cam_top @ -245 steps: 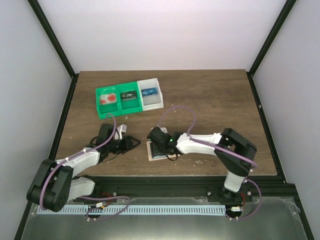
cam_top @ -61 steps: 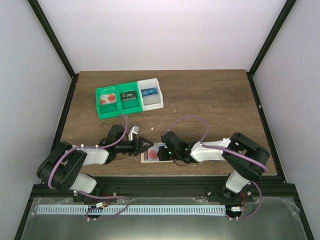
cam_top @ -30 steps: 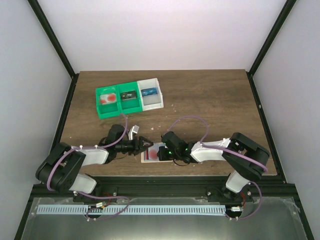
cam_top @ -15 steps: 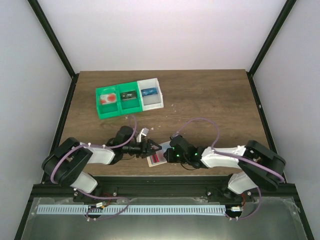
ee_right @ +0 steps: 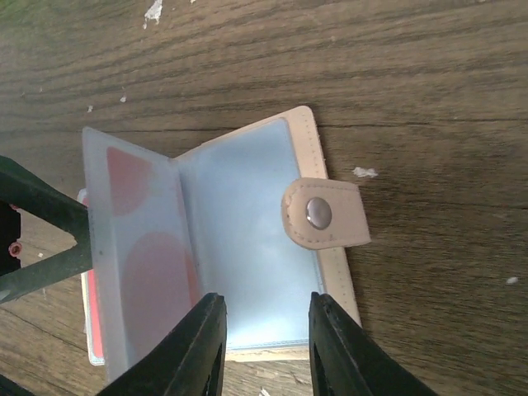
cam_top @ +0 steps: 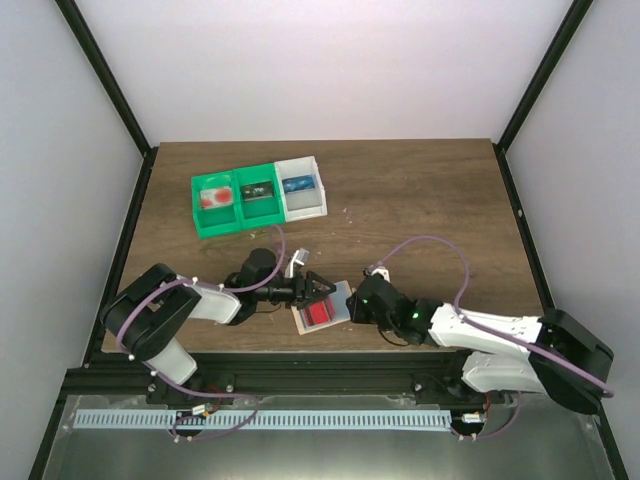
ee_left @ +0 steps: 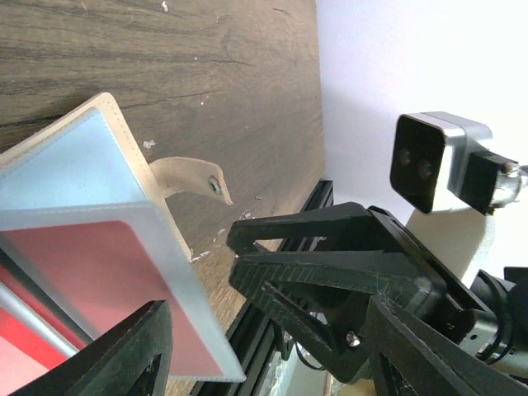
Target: Take the credit cards out of the card holder
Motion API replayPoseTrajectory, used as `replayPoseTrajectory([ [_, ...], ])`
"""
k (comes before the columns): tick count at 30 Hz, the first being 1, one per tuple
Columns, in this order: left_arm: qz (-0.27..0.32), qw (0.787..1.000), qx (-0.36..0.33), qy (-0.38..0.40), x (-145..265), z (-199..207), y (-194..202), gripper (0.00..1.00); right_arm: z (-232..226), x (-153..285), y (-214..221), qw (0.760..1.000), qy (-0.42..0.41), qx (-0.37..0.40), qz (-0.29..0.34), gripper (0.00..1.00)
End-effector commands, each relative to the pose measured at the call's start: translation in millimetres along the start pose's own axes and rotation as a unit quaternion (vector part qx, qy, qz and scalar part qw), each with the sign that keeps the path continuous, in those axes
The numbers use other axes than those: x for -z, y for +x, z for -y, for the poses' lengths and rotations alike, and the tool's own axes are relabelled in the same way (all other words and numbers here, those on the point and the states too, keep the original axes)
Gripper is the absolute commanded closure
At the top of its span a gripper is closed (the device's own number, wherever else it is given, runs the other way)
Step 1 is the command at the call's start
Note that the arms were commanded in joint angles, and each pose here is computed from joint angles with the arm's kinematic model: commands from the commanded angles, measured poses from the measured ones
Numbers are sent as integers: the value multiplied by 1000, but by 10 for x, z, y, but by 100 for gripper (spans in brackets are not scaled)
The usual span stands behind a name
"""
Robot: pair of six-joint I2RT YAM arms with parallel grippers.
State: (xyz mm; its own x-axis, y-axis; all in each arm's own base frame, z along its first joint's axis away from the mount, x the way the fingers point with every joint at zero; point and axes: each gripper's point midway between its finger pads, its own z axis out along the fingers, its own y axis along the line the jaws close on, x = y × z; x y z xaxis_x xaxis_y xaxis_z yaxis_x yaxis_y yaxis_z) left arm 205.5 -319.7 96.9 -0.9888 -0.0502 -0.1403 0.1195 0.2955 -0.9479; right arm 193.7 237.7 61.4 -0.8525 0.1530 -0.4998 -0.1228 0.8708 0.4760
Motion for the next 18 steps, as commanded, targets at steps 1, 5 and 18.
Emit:
replayPoseTrajectory([
  [1,6,999,-21,25,-34,131,-61,34,-72,162,-254,999,8,4,39,68],
  [5,5,999,-27,23,-58,132,-85,34,-125,233,-318,999,-2,11,51,66],
  [18,16,999,16,-43,103,-284,121,33,-118,-159,-175,999,-36,34,-23,64],
])
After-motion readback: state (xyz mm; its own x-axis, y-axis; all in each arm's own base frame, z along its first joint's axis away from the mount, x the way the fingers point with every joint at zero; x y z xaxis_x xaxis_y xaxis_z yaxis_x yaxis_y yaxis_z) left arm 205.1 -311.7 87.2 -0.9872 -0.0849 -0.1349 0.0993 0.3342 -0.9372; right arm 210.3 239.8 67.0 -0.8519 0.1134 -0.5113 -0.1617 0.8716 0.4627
